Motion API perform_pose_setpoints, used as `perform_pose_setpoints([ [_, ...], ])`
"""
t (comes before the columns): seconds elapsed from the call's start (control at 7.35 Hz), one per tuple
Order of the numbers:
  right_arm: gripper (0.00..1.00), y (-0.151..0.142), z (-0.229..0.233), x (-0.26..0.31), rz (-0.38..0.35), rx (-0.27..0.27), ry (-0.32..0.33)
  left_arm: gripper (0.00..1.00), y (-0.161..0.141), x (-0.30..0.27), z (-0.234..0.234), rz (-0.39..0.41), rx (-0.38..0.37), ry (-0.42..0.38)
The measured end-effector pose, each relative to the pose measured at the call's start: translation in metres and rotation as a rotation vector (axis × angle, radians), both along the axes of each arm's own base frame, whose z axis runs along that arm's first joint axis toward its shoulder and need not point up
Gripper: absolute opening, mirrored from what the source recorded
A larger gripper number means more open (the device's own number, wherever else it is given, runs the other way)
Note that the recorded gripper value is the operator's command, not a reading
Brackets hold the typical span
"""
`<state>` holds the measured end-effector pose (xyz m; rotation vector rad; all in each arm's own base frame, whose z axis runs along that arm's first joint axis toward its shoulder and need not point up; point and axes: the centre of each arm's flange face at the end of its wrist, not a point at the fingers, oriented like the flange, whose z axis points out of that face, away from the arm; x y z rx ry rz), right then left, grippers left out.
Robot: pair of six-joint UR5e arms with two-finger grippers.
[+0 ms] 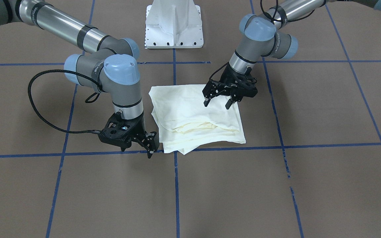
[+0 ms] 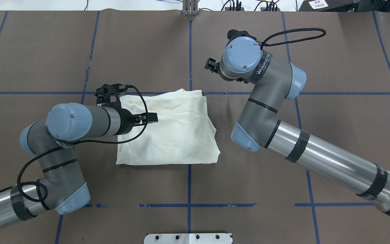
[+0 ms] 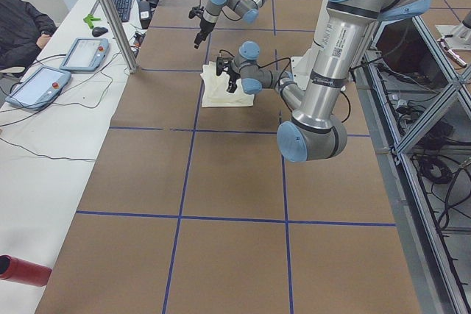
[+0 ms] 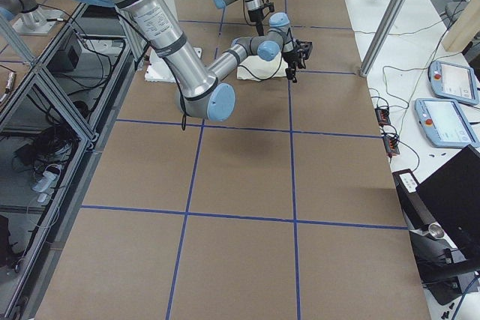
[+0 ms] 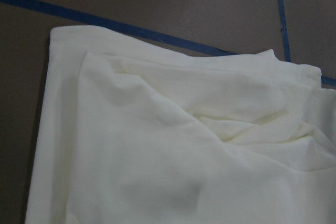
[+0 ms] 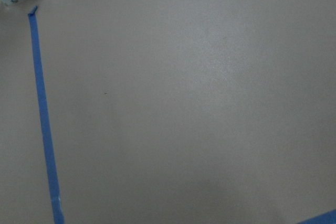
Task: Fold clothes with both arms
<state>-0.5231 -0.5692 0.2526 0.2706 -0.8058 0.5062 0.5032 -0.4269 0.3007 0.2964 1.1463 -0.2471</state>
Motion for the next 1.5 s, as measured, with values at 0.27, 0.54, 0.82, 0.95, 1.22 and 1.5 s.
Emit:
perform_pose_setpoints([
  [0.27,1.0,0.0,0.0,0.0,0.0,-0.001,0.0,1.0,-0.016,0.011,0.006,-0.009,-0.002,-0.032],
  [0.54,1.0,0.0,0.0,0.0,-0.001,0.0,0.001,1.0,-0.022,0.01,0.022,0.001,0.023,-0.077],
  [0.82,1.0,0.0,0.0,0.0,-0.002,0.001,0.0,1.0,-0.025,0.005,0.042,0.008,0.037,-0.121],
  [0.95,1.0,0.0,0.0,0.0,-0.003,0.002,0.001,1.0,-0.027,0.004,0.046,0.01,0.042,-0.133],
  [1.22,1.0,0.0,0.0,0.0,-0.007,0.004,0.003,1.0,-0.038,-0.007,0.045,0.01,0.076,-0.15],
  [1.5,1.0,0.0,0.0,0.001,-0.021,0.004,0.005,1.0,-0.052,-0.023,0.044,0.015,0.132,-0.174],
])
